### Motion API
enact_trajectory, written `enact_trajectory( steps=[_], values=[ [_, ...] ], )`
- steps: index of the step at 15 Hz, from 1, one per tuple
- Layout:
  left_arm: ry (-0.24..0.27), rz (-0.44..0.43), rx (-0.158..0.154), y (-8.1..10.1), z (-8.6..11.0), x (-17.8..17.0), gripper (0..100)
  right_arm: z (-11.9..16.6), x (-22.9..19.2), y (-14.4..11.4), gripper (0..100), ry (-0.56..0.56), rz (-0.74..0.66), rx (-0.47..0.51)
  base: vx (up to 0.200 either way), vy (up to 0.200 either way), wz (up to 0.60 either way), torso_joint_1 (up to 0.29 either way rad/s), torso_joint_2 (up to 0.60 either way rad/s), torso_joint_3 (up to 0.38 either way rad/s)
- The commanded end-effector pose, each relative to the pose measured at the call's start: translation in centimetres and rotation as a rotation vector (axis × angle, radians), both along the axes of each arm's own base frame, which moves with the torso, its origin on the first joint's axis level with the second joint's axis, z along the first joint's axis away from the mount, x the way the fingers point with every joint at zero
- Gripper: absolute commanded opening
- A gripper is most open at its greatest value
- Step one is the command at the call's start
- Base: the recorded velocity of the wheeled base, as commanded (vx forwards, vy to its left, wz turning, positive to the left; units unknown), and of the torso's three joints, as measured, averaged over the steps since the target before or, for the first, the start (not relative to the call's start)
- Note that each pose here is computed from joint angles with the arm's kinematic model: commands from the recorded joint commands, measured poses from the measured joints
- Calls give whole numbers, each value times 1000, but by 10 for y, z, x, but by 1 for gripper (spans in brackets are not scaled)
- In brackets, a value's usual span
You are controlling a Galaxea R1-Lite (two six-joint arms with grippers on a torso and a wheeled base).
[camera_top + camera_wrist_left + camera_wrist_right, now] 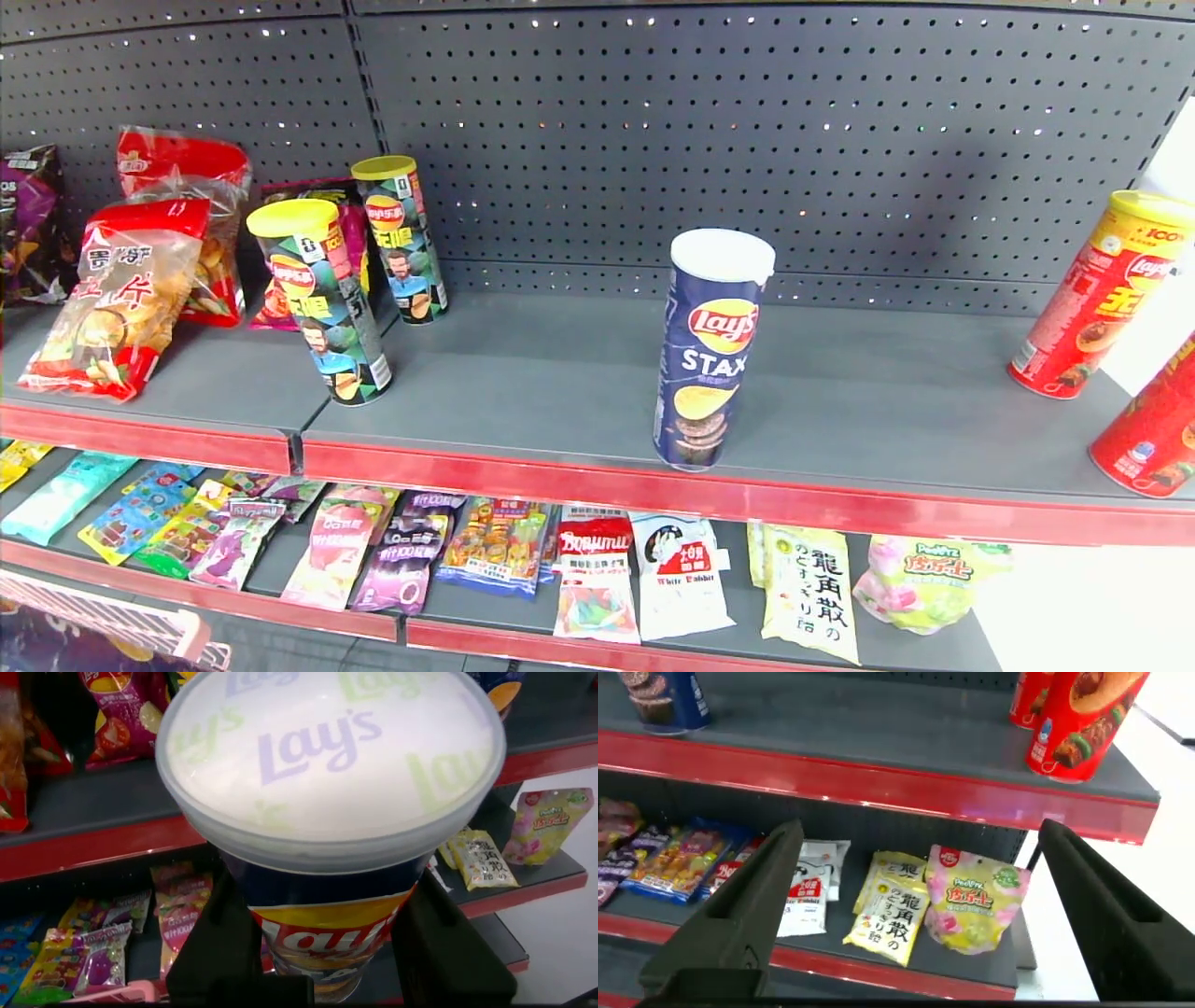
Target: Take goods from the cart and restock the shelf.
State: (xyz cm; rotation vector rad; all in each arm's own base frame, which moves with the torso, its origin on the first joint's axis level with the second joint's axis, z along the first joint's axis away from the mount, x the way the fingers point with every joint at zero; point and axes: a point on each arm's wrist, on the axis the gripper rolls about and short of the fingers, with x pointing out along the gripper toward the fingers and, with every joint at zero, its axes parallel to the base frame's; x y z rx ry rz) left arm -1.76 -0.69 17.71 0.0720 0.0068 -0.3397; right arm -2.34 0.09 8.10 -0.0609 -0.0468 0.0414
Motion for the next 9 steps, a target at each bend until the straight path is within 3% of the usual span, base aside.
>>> enact_trajectory(
  steps=[1, 8, 9],
  values=[
    [-3, 5, 1, 0, 0, -1, 0, -6, 0, 0, 100, 66, -1, 38, 0, 0, 0, 0, 0, 0],
    [24, 8, 2, 0, 7, 7, 0, -6, 1, 0, 100, 56, 1, 61, 0, 0, 0, 0, 0, 0],
    [34, 6, 2, 0, 9, 9, 0, -6, 1, 0, 100, 56, 0, 61, 0, 0, -600, 12, -2, 7]
  ],
)
